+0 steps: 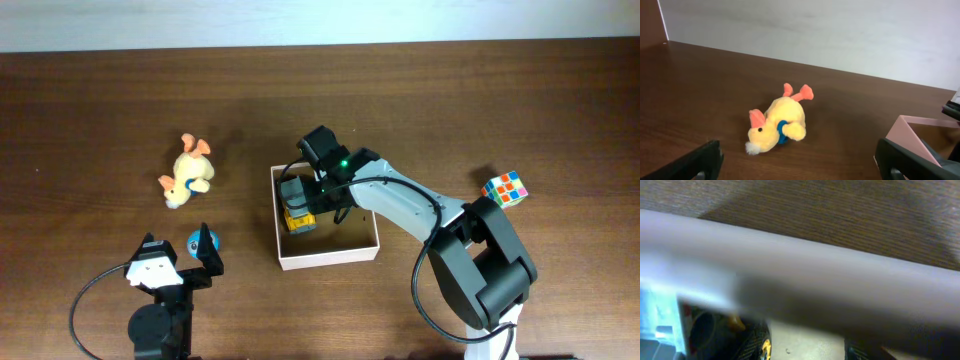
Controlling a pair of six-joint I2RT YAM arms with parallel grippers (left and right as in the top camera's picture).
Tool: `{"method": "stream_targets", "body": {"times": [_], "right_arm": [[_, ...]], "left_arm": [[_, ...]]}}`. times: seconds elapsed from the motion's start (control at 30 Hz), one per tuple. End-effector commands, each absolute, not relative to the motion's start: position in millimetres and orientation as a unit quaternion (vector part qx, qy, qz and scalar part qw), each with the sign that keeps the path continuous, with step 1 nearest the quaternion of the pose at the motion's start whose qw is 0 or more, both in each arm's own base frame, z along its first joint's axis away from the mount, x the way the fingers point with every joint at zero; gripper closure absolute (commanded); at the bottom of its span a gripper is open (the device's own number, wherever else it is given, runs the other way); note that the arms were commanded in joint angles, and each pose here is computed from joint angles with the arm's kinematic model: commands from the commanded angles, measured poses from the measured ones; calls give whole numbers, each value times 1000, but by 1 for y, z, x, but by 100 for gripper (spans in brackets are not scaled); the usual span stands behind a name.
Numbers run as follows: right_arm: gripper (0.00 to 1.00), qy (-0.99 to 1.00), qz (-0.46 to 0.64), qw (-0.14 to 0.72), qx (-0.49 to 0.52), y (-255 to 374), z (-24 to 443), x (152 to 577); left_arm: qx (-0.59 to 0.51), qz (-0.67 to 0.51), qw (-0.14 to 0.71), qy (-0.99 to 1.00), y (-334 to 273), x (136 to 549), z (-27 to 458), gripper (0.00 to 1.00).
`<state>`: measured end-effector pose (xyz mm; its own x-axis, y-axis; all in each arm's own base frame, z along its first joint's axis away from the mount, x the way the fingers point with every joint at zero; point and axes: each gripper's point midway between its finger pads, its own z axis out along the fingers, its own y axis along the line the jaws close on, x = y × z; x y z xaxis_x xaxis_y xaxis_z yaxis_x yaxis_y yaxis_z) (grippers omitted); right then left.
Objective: Pack container
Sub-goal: 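Open the right gripper to release the truck in the box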
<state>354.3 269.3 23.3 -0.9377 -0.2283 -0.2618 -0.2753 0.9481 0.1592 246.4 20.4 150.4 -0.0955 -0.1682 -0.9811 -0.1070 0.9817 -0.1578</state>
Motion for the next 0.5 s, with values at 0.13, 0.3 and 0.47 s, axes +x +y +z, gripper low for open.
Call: {"method": "stream_targets", "body": {"times": [0.13, 0.3, 0.47], "right_arm": [[53, 974, 145, 110, -137, 286, 29, 349], [53, 975, 144, 110, -131, 285, 29, 350], [53, 976, 128, 126, -121, 281, 29, 357]], "left_arm": [[-92, -28, 666, 739, 19, 246, 149, 1], [-92, -28, 666, 739, 19, 246, 149, 1], [-92, -28, 666, 739, 19, 246, 149, 1]]}}
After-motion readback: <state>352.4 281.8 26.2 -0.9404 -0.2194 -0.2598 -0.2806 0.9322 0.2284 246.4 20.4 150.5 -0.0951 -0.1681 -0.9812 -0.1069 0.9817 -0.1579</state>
